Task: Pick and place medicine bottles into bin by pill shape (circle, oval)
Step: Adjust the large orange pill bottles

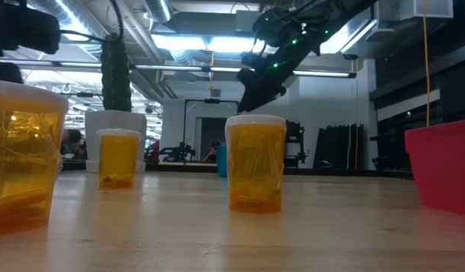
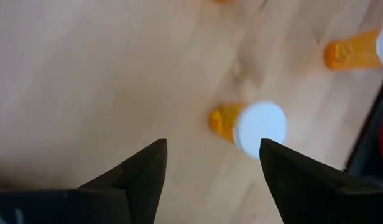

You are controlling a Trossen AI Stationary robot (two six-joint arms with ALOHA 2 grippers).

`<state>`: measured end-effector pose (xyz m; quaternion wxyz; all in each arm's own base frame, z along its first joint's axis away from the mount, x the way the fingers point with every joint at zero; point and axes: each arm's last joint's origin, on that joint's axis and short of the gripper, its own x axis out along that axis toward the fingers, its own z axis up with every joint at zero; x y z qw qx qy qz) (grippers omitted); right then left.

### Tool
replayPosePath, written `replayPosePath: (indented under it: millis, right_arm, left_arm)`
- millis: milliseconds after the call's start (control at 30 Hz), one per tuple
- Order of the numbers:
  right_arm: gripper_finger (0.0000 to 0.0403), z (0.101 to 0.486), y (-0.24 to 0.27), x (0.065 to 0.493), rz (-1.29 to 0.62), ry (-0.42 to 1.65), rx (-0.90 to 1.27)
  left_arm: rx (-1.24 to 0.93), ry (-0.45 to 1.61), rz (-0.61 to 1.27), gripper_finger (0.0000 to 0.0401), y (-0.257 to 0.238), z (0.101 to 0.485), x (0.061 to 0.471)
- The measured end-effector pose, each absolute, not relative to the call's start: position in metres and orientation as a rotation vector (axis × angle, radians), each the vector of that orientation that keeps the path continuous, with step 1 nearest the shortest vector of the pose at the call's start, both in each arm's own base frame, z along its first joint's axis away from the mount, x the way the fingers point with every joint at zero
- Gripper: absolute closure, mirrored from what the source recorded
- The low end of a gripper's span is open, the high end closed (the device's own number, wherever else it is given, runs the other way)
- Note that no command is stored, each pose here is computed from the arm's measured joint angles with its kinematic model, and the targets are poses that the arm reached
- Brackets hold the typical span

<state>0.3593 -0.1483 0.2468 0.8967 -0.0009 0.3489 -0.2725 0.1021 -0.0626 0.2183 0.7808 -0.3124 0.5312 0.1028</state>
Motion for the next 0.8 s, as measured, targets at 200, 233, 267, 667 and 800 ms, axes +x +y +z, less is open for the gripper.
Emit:
replayPosePath:
  millis: [200, 233, 267, 667, 800]
  right_arm:
    - [0.0202, 0.259, -0.142, 0.344, -0.570, 0.787, 0.035]
    - [0.0202, 0.260, -0.140, 0.341, -0.572, 0.801, 0.048]
    - [0.0202, 0.261, -0.138, 0.338, -0.571, 0.819, 0.055]
    - [0.0202, 0.302, -0.103, 0.319, -0.527, 0.760, -0.029]
    - [0.0202, 0.319, -0.092, 0.307, -0.508, 0.728, -0.038]
  left_arm:
    - [-0.746, 1.250, 0.201, 0.0154, -0.071, 0.216, 0.096]
    - [-0.738, 1.271, 0.204, 0.0154, -0.073, 0.215, 0.096]
    - [-0.726, 1.287, 0.202, 0.0154, -0.075, 0.214, 0.096]
    - [-0.688, 1.360, 0.216, 0.0154, -0.110, 0.192, 0.115]
    - [-0.623, 1.424, 0.268, 0.0154, -0.117, 0.178, 0.119]
